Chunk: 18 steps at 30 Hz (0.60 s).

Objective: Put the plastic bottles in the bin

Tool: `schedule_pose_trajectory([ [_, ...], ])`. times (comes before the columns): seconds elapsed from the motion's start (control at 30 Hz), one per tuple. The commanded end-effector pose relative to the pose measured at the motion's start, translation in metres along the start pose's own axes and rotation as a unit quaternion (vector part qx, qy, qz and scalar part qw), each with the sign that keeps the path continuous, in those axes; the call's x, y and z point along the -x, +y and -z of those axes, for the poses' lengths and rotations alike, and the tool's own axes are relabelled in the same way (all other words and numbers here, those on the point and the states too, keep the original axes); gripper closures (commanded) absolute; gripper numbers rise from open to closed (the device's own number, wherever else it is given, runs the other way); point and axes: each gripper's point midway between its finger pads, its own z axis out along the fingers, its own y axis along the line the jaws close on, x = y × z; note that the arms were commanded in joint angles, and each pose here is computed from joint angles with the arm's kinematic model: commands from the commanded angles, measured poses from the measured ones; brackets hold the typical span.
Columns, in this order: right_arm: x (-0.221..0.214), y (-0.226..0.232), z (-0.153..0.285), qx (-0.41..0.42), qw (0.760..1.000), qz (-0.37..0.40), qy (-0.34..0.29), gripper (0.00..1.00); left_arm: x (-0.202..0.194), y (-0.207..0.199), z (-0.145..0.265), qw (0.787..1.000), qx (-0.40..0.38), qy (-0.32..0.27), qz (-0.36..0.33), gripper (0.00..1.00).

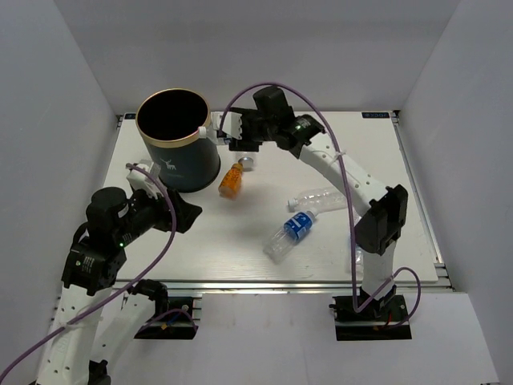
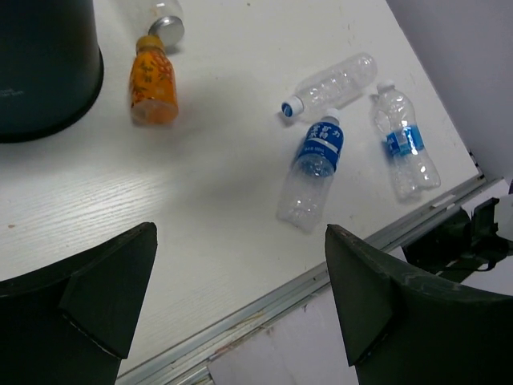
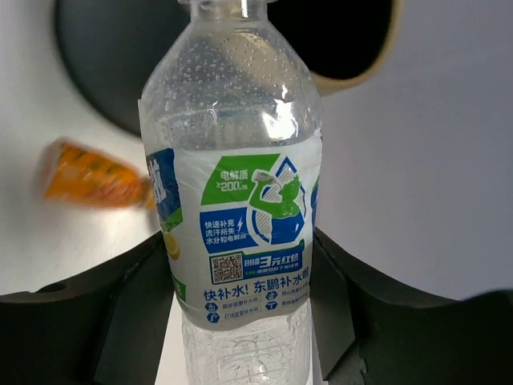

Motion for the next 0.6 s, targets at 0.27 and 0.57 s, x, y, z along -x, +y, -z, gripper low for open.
schedule_pose_trajectory([
  [0.27, 0.125, -0.159, 0.038, -0.319, 0.919, 0.009, -0.232, 1.00, -0.012, -0.004, 0.005, 1.000, -0.013, 0.008, 0.010, 0.05],
  [0.57, 0.165, -0.124, 0.003, -0.225, 0.877, -0.068, -0.419, 0.91, -0.029, -0.010, -0.006, 0.998, -0.046, 0.036, 0.022, 0.04],
])
